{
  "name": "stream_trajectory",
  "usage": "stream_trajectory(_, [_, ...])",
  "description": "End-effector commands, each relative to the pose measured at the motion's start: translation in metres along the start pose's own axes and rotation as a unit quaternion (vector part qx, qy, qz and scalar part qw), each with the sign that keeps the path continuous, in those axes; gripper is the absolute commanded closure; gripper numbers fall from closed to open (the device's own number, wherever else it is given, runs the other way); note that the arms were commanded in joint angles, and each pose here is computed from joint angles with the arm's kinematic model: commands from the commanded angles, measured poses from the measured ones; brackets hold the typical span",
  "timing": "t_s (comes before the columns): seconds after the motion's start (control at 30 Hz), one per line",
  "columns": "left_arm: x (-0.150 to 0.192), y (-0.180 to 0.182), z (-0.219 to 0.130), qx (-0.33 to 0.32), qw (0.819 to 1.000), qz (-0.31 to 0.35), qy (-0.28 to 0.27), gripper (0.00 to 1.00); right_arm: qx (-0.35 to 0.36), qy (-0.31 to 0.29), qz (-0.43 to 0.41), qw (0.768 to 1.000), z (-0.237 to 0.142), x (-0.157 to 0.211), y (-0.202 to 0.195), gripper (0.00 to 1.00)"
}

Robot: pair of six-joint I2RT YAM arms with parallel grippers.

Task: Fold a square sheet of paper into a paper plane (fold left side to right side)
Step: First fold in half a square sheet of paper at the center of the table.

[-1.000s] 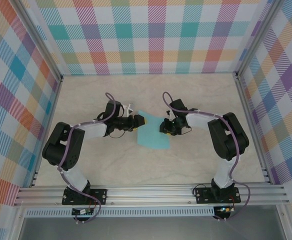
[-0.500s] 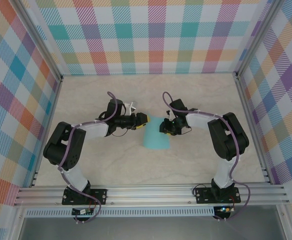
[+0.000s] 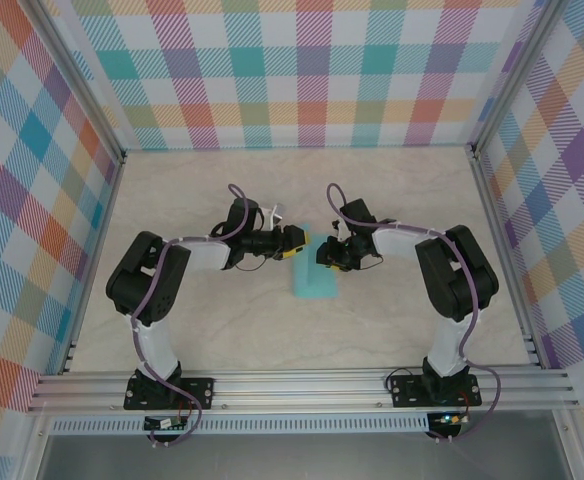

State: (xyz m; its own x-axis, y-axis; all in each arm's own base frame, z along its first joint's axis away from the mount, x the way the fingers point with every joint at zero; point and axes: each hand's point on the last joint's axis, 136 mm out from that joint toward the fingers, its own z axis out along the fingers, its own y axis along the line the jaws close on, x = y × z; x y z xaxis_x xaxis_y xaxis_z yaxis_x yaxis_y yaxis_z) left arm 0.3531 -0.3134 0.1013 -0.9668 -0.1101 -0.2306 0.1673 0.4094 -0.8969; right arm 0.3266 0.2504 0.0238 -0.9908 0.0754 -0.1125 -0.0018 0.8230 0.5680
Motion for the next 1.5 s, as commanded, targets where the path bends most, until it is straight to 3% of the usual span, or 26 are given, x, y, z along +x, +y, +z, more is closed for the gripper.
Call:
stream_trajectory(0.0, [-0.006,-0.011,0.005,0.015,1.0,0.014,-0.004,0.47,-0.026,-0.006,0.004,1.0,-0.017,0.001,0.009,0.65])
stream_trajectory(0.23, [-0.005,-0.008,0.007,0.011,1.0,0.012,-0.002,0.49,-0.116,-0.049,0.002,0.992,-0.061,-0.014,0.034,0.48])
stream_trajectory(0.43, [-0.003,-0.008,0.006,0.009,1.0,0.012,-0.002,0.57,-0.204,-0.02,0.008,0.979,-0.058,-0.018,0.062,0.51])
stream_trajectory(0.8, [-0.001,-0.007,0.006,0.005,1.0,0.014,-0.002,0.71,-0.241,0.013,0.03,0.97,-0.034,-0.024,0.071,0.56])
stream_trajectory(0.97, [-0.001,-0.008,0.004,0.005,1.0,0.014,-0.003,0.72,-0.235,0.016,0.034,0.971,-0.03,-0.023,0.067,0.66])
stream_trajectory(1.1, [-0.001,-0.013,0.002,0.008,1.0,0.02,-0.005,0.71,-0.225,0.018,0.034,0.973,-0.028,-0.021,0.063,0.87])
stream_trajectory(1.2, [-0.002,-0.021,-0.005,0.007,0.999,0.035,-0.013,0.64,-0.204,0.012,0.031,0.978,-0.03,-0.02,0.057,0.99])
stream_trajectory(1.47, [0.011,0.003,-0.027,-0.114,0.992,0.048,-0.012,0.5,-0.071,-0.013,0.022,0.997,-0.035,-0.023,0.017,0.99])
